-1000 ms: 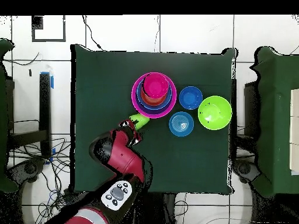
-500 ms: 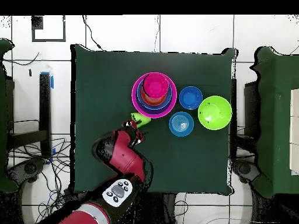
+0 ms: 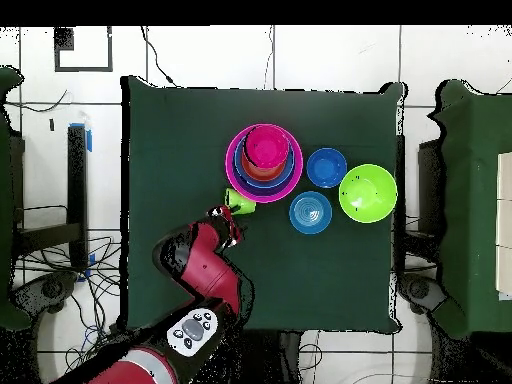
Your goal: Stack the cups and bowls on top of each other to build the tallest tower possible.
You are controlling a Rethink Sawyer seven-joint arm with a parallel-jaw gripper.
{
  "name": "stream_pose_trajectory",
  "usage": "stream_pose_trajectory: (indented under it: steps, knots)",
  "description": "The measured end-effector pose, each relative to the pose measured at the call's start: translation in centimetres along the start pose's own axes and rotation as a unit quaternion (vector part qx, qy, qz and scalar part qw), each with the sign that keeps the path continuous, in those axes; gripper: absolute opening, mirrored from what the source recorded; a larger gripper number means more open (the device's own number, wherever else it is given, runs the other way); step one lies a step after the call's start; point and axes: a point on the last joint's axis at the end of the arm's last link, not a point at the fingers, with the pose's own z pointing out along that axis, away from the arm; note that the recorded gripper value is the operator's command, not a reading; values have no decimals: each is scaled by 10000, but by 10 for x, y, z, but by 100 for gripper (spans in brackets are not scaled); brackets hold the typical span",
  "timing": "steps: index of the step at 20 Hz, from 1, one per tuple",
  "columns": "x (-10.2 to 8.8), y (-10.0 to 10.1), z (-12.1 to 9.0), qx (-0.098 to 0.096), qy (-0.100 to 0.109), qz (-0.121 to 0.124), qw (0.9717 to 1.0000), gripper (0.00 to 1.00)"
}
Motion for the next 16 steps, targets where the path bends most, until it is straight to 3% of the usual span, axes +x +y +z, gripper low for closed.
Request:
stream_pose_trajectory:
  steps: [9, 16]
  knots:
    - [20, 11, -16, -106, -10, 73, 9999, 100]
    - [28, 9, -34, -18, 110, -47, 9999, 100]
